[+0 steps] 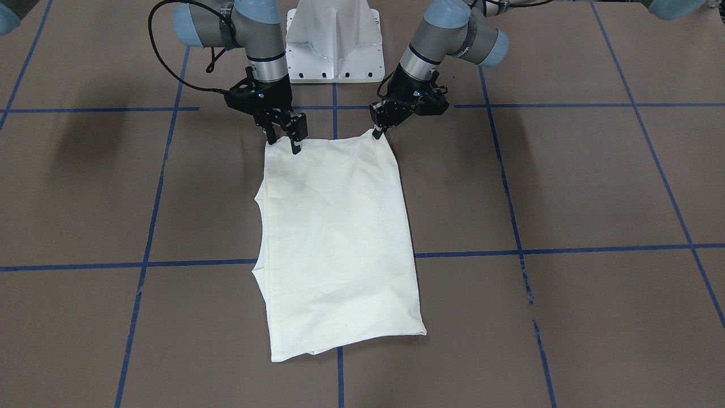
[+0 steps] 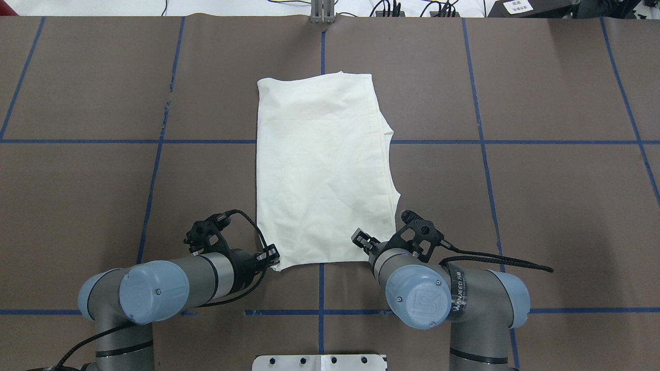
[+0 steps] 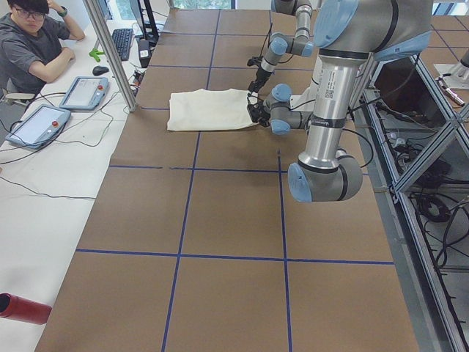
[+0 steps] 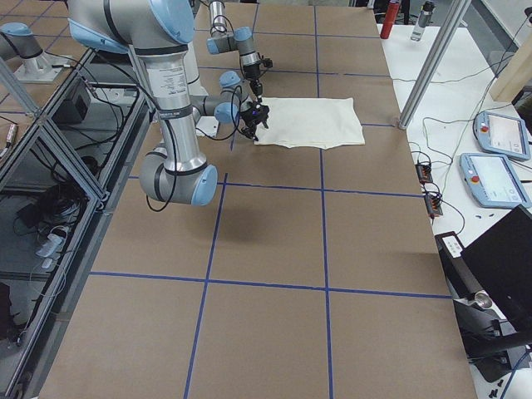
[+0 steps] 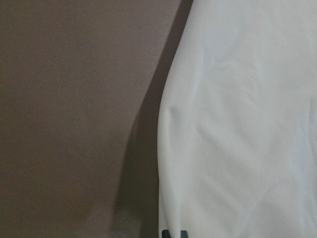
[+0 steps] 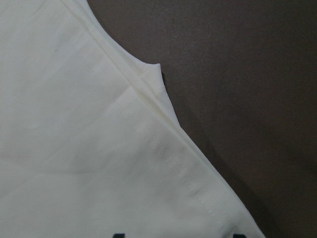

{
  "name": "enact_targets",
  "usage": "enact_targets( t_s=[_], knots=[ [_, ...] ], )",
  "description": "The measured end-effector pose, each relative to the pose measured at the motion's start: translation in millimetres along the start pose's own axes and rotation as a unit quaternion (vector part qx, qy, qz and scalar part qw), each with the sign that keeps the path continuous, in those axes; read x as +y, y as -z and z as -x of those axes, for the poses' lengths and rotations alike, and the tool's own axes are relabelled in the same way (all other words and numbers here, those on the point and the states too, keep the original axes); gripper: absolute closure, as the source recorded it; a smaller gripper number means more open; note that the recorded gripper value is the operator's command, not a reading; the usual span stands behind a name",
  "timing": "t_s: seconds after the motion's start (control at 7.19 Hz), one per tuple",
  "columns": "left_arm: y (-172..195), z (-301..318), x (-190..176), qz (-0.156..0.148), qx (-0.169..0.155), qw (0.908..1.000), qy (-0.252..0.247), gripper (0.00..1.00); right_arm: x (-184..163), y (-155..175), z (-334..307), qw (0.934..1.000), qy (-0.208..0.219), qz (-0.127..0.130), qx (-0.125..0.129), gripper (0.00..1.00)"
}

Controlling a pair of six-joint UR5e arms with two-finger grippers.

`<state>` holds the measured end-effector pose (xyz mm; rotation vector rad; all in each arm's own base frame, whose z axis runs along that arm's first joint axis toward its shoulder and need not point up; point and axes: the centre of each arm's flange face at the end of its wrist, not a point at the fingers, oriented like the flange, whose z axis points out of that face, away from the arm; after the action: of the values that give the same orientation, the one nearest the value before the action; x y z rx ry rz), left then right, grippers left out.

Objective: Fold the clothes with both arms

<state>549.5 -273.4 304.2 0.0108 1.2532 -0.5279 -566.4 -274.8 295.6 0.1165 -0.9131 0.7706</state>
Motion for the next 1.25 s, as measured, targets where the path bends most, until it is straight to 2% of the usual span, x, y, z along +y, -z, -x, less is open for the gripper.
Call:
enact_targets(
  t_s=[0.42, 0.56, 1.25],
  knots=[
    [0.2, -0.1, 0.1, 0.000, 0.000, 1.0000, -0.001, 1.00, 1.5, -1.0, 0.6, 0.9999, -0.014, -0.007, -0.005, 0.67],
    [0.2, -0.1, 0.1, 0.001, 0.000, 1.0000, -0.001, 1.00, 2.3, -0.6, 0.9, 0.9997, -0.021, -0.007, -0.007, 1.00],
    [7.9, -6.0, -0.1, 0.002, 0.008, 1.0000, -0.001, 1.00, 2.1, 9.4, 10.9, 0.9986, -0.048, -0.003, -0.022, 1.00]
  ],
)
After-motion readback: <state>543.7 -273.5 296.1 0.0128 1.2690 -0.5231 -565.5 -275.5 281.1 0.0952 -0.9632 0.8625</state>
